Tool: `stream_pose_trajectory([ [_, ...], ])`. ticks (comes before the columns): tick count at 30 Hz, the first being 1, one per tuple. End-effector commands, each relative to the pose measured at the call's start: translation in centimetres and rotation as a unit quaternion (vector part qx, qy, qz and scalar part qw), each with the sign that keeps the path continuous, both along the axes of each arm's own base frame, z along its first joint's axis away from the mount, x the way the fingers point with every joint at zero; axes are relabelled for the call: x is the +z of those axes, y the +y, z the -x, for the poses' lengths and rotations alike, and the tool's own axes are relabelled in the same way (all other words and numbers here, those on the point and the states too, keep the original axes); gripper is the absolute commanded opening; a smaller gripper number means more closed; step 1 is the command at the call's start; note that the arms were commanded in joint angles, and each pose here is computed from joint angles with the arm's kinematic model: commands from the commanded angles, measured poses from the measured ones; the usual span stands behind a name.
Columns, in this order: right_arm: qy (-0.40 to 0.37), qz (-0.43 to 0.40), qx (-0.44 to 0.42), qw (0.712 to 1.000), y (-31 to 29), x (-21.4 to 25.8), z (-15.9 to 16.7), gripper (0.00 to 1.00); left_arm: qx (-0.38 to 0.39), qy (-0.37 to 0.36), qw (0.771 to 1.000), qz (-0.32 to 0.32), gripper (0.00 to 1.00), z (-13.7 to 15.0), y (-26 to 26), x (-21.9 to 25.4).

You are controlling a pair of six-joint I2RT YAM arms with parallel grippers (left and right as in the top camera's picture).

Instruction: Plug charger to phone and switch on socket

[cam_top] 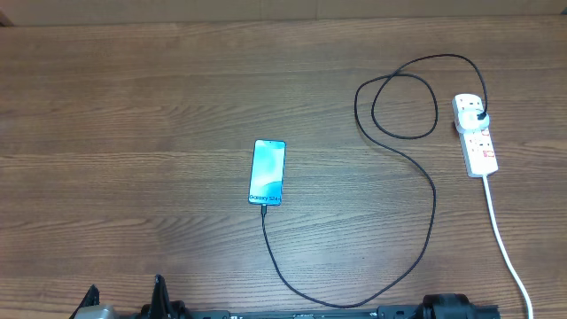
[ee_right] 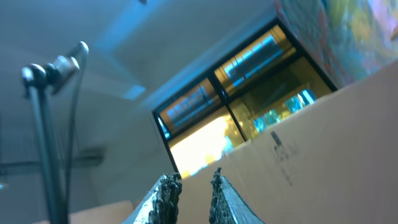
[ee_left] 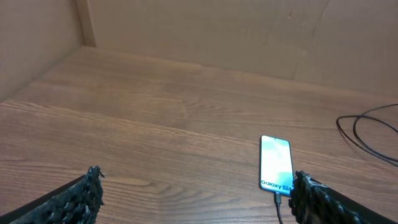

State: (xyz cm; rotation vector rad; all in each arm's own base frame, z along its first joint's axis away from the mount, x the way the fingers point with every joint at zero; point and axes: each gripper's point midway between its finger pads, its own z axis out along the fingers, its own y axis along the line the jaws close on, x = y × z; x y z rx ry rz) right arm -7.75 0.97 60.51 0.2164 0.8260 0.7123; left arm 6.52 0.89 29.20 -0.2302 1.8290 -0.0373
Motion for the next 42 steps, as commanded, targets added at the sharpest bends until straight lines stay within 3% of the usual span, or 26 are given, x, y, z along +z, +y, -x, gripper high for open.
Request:
stream_pose_trajectory([
  [1,-0.013,-0.024,-0.012,1.000,-2.0,-0.4,1.4,0.21,0.008,-0.006,1.000,0.005,1.00,0.2,0.2,0.1],
  [19,-0.104,-0.086,-0.052,0.989,-6.0,-4.1,10.7,0.20,0.008,-0.006,1.000,0.005,1.00,0.2,0.2,0.1],
  [27,-0.093,-0.098,-0.037,0.990,-5.8,-4.3,9.6,0.20,0.009,-0.006,1.000,0.005,1.00,0.2,0.2,0.1],
  [35,-0.076,-0.137,-0.065,0.985,-7.2,-4.5,7.5,0.38,0.008,-0.006,1.000,0.005,0.99,0.2,0.2,0.1],
  [42,-0.078,-0.146,-0.083,0.983,-7.4,-4.7,7.6,0.38,0.008,-0.006,1.000,0.005,1.00,0.2,0.2,0.1],
])
